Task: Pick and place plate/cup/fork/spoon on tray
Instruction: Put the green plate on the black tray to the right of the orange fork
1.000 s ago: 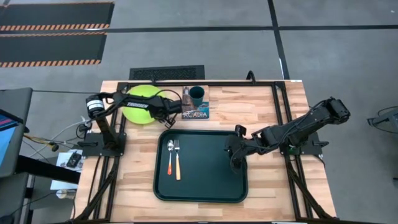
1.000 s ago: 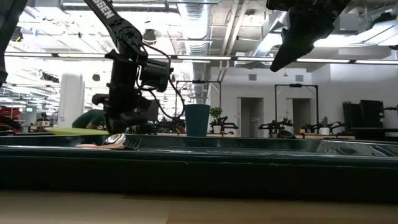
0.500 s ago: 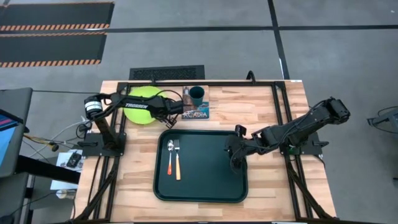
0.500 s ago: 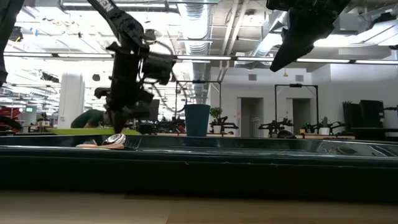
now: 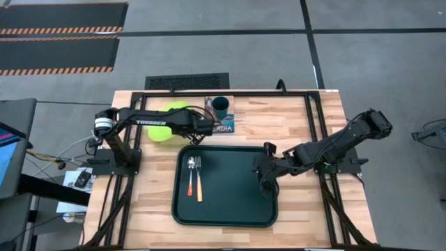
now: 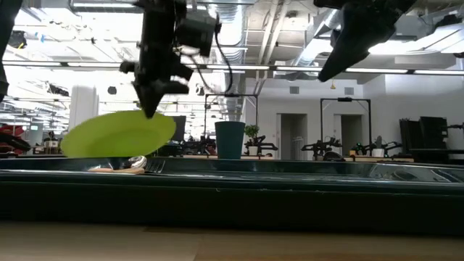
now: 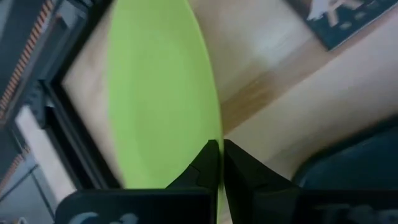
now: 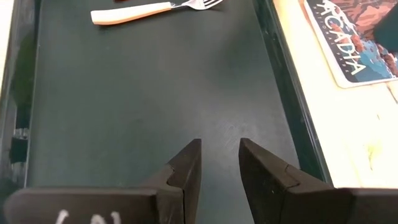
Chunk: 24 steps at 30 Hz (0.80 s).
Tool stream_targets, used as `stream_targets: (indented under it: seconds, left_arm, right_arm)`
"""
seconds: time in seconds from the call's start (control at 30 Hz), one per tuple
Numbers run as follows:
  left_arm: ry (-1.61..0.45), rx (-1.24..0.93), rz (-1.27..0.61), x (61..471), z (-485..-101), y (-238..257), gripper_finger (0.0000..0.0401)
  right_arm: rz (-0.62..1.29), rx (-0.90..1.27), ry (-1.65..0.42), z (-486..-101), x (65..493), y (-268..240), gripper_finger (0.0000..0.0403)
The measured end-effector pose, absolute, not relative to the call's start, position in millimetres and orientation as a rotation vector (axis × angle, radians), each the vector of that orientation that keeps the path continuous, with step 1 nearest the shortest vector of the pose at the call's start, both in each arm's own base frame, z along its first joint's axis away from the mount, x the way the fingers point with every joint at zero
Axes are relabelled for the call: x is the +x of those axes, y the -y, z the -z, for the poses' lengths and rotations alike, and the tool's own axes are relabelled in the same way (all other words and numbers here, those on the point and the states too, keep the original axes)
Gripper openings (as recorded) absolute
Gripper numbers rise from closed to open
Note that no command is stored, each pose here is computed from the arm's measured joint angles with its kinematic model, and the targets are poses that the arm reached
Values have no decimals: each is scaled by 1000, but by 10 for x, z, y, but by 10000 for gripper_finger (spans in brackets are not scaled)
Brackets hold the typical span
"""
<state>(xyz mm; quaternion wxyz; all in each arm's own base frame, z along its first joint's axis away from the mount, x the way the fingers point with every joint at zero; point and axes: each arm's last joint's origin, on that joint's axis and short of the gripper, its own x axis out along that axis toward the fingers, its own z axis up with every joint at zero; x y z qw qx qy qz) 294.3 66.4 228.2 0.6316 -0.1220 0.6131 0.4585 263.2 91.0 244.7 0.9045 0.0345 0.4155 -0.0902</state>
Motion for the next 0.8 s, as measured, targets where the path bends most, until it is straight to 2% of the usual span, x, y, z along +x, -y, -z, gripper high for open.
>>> stream_targets:
  seconds: [0.4, 0.6, 0.8]
  left_arm:
    - [-1249, -173, -1077, 3052, -3071, -243, 1]
    - [-1137, -218, -918, 3119, -3352, 215, 0]
    - [-970, -239, -726, 3174, -3476, 798, 0]
  right_arm:
    - [131, 124, -861, -2447, 2506, -1192, 134]
    - [74, 159, -919, -2414, 2271, -1506, 134]
    - [1, 226, -952, -2404, 1938, -1884, 134]
